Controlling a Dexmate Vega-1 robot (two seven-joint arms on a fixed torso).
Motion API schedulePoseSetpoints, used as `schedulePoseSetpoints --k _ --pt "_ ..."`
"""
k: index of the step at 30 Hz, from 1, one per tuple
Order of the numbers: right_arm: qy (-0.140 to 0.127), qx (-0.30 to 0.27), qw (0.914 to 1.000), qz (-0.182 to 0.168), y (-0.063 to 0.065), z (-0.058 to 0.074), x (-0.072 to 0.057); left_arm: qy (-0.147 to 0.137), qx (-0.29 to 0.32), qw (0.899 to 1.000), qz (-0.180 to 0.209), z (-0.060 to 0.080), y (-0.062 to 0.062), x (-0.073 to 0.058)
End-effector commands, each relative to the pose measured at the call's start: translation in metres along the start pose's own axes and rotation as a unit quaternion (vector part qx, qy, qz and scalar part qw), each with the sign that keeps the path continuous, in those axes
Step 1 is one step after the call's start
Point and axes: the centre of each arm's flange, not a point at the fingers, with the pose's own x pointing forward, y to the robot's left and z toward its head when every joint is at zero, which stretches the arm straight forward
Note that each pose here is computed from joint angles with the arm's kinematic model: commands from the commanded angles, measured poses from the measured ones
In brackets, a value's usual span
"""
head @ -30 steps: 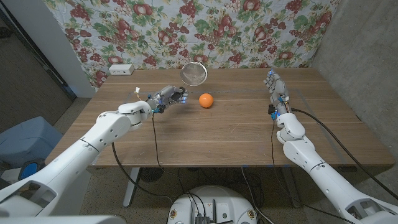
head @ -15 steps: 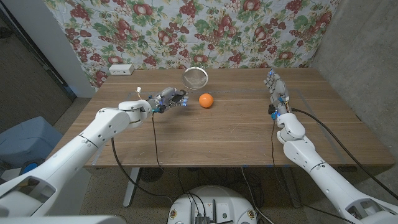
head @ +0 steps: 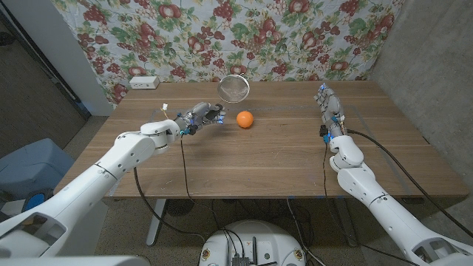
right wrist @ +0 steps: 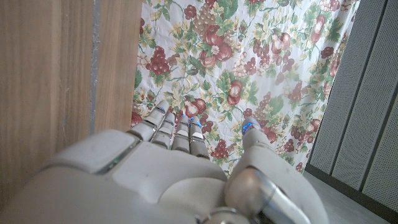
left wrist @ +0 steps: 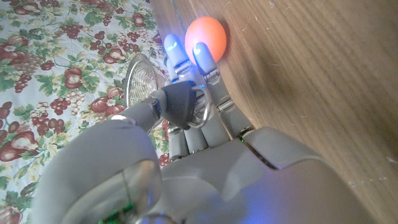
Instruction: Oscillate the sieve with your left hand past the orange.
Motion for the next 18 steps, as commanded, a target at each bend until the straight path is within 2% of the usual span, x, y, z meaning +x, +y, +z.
schedulePoseSetpoints --k 1,5,10,18 --pt "-0.003 0.001 1.0 -0.002 -0.0015 0.0018 -0.005 -0.094 0.055 0.993 -0.038 0.0133 -0.0067 -0.0028" --pt "-0.003 -0.001 1.0 -0.001 -0.0016 0.0021 -0.006 -0.123 0.076 0.988 -0.056 0.016 -0.0088 -0.0033" --pt "-0.003 0.001 1.0 -0.003 -0.0014 0.0027 -0.0071 -0.147 0.086 0.984 -0.06 0.0173 -0.0105 -0.0056" --pt "-0.004 0.0 1.0 -0.002 -0.0011 0.0036 -0.0086 -0.16 0.083 0.982 -0.054 0.0171 -0.0112 -0.0084"
